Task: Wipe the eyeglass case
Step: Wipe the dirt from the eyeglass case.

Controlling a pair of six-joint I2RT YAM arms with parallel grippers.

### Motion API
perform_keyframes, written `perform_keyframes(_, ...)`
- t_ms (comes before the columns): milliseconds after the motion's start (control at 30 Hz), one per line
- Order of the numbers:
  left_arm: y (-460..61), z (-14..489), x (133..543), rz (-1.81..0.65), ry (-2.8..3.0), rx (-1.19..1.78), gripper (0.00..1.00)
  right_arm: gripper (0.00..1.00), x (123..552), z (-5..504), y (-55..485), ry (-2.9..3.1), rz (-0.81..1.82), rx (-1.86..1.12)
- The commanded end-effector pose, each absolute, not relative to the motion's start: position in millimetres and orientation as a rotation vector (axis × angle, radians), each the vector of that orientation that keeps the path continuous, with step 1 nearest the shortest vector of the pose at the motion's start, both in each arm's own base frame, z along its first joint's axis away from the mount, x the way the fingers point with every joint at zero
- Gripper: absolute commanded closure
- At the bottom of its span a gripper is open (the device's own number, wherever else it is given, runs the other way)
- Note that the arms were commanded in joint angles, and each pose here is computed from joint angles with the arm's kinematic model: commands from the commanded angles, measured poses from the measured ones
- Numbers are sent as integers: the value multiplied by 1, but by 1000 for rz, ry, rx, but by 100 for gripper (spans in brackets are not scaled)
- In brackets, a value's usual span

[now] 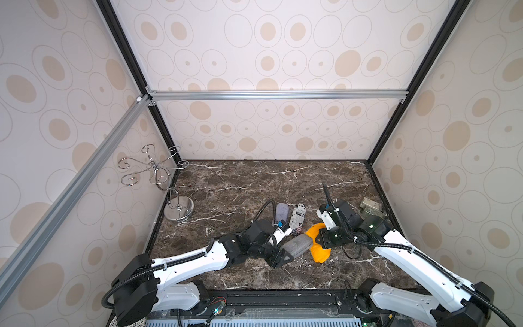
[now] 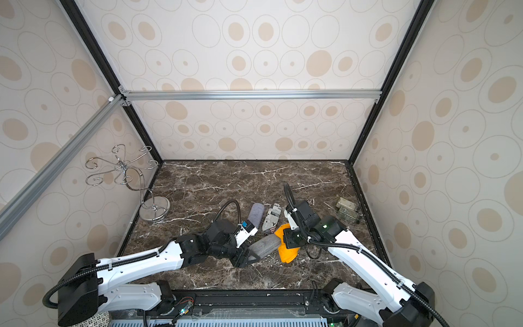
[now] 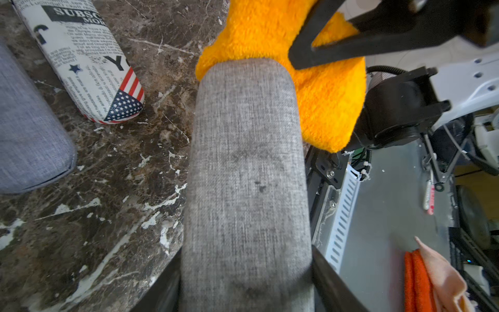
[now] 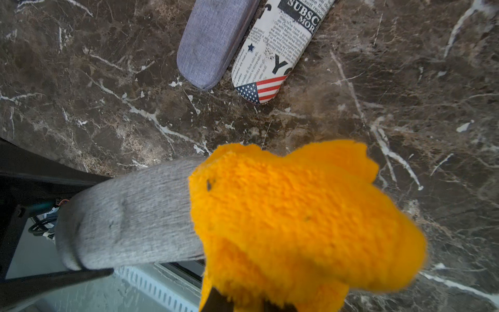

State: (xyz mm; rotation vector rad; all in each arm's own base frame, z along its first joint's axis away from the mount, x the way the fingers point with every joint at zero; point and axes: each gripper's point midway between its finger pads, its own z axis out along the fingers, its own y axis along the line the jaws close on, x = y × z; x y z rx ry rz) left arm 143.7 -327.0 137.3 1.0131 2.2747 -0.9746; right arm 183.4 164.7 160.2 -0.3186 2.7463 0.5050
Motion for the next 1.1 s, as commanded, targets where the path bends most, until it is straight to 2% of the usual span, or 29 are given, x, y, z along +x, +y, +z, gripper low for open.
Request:
perform_keyframes(0, -339, 153, 156, -862, 2161, 1060, 59, 100, 173, 165, 171, 2750, 581, -378)
perform_keyframes(567, -350, 164, 120, -889, 2018, 1243, 60, 100, 205, 144, 208, 2773, 634, -478)
perform_keyframes(700, -345, 156, 135, -790, 2057, 1180, 64, 100, 197, 141, 201, 2789, 628, -451)
perform_keyframes(933, -343, 145, 153, -674, 2123, 1115, 63, 100, 167, 133, 179, 2827, 619, -398)
perform_keyframes(1067, -347, 146, 154, -698, 2130, 1088, 63, 100, 155, 135, 171, 2848, 617, -382)
